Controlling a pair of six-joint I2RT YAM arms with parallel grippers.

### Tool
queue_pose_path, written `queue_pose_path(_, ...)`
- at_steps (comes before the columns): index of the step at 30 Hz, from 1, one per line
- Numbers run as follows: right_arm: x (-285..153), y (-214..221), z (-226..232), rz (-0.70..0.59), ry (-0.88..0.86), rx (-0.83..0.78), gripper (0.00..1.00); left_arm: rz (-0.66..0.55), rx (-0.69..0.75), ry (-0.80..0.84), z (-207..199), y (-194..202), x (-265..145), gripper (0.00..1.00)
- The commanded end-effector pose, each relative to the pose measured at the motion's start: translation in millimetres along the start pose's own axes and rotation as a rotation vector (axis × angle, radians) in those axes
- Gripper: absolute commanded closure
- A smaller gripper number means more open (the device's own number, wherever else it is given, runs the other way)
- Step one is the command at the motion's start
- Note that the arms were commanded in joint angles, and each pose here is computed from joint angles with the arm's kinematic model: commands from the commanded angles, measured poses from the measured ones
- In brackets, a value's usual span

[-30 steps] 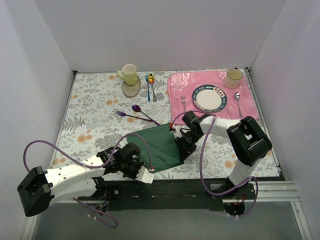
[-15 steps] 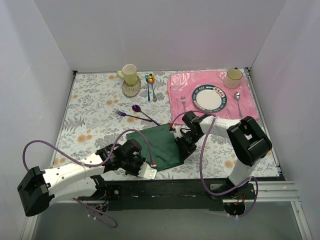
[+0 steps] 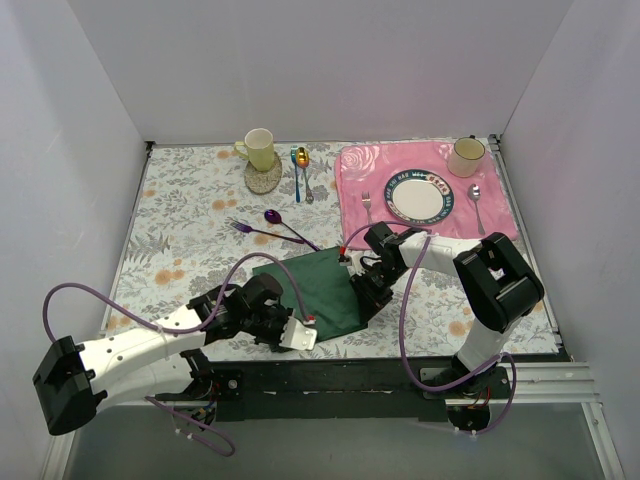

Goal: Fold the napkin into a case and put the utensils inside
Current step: Pick up the top corner of the square folded napkin from the center of the board, then fold the square-folded napkin at the center of the board.

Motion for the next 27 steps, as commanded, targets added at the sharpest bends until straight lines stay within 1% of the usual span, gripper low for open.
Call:
queue_pose_path(1, -1.0, -5.6, -1.3, -0.006, 0.006, -0.025, 0.79, -0.082, -0.008, -0.118, 25.8, -27.7, -6.8, 1.0)
queue_pose_path(6, -1.5, -6.1, -0.3, -0.008, 0.001, -0.025, 0.79, -0.148, -0.017, -0.263, 66.0, -43.9, -4.6, 1.0)
queue_pose_path(10, -1.3, -7.6, 0.9, -0.014, -0.008, -0.021, 0.79, -0.193, -0.07, -0.388, 112.5, -48.0, -7.5, 1.0)
queue_pose_path(11, -0.3, -6.7, 1.2, -0.011, -0.011, -0.019, 0.79, -0.221, -0.07, -0.434, 124.5, -52.5, -9.3, 1.0)
queue_pose_path(12, -0.5, -7.2, 0.3, -0.012, -0.009, -0.019, 0.79, -0.213, -0.079, -0.449, 131.2, -49.3, -4.8, 1.0)
queue_pose_path(14, 0.0, -8.4, 0.4, -0.013, -0.012, -0.02, 0.79, -0.234, -0.082, -0.507, 146.2, -52.0, -5.9, 1.0)
queue_pose_path(19, -0.2, -9.6, -0.7, -0.013, -0.01, -0.02, 0.79, -0.245, -0.129, -0.525, 158.7, -57.0, -2.0, 1.0)
queue_pose_path(20, -0.4, -10.2, -0.9, -0.013, -0.01, -0.02, 0.78, -0.246, -0.141, -0.515, 157.8, -58.4, -3.0, 0.86)
queue_pose_path(21, -0.6, -10.8, -0.6, -0.016, -0.01, -0.021, 0.79, -0.232, -0.18, -0.481, 151.4, -53.3, -0.7, 0.74)
queue_pose_path(22, -0.9, -10.9, -0.6, -0.016, -0.009, -0.022, 0.79, -0.237, -0.206, -0.487, 152.3, -52.3, -4.7, 0.61)
queue_pose_path(23, -0.6, -10.7, -0.8, -0.015, -0.009, -0.021, 0.79, -0.215, -0.229, -0.464, 148.5, -46.3, -6.0, 0.51)
queue_pose_path(24, -0.2, -10.2, -0.4, -0.013, -0.01, -0.021, 0.79, -0.222, -0.271, -0.444, 147.4, -46.9, -9.9, 0.43)
queue_pose_path(25, -0.9, -10.9, -0.6, -0.016, -0.009, -0.022, 0.79, -0.229, -0.316, -0.427, 146.3, -42.6, -13.4, 0.42)
queue_pose_path(27, 0.2, -9.2, -0.6, -0.012, -0.009, -0.021, 0.79, -0.242, -0.349, -0.411, 140.9, -39.4, -25.3, 0.39)
Point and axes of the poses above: each gripper's point midway between its finger pads, its own x axis out along the fingers, its own z axis along the line the jaws close on, y = z × x, the point moved 3 cm from there along -x, back along the fingers, and after that the axes turned 14 degrees about -x, right-handed, at the moved point
